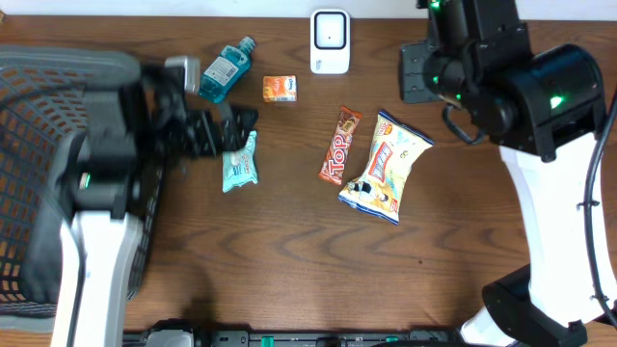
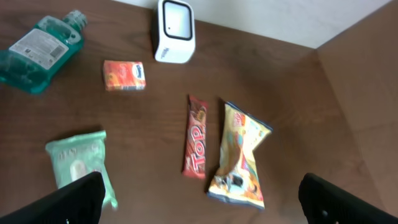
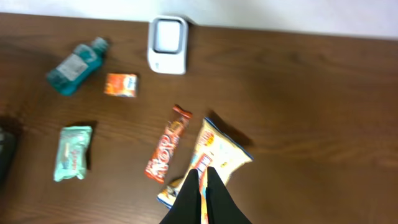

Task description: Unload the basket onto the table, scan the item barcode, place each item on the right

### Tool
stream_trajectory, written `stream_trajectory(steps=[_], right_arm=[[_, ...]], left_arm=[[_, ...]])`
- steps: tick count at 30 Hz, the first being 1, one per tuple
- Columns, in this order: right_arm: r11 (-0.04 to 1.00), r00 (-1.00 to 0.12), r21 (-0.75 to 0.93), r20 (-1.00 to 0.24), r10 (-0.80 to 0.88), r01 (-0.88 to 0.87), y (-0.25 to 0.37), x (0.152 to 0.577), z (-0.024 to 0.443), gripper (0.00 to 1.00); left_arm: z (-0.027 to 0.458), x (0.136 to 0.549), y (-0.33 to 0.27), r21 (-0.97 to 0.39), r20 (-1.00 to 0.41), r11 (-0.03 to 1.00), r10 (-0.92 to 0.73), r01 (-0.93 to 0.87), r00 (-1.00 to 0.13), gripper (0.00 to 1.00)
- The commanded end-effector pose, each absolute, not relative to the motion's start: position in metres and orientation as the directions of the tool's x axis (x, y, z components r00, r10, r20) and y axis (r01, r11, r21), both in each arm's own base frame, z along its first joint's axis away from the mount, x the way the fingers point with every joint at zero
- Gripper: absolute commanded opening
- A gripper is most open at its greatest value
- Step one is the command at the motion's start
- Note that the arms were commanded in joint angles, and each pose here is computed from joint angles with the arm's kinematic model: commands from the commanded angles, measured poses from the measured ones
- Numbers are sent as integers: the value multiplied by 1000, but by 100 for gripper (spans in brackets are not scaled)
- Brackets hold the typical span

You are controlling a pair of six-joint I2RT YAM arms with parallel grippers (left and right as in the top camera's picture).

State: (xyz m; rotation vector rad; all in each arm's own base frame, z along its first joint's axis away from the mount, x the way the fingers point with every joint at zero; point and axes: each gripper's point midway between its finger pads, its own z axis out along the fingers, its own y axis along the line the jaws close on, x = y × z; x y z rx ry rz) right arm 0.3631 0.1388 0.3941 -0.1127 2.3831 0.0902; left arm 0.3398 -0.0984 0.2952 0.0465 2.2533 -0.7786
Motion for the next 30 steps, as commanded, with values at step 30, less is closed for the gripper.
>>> stream_trajectory(steps=[30], right_arm=[[998,-832,34,-551,60,50,85,376,343,1]], left_arm=[[135,559,-36,368,-664,887,460,279,-589,98]])
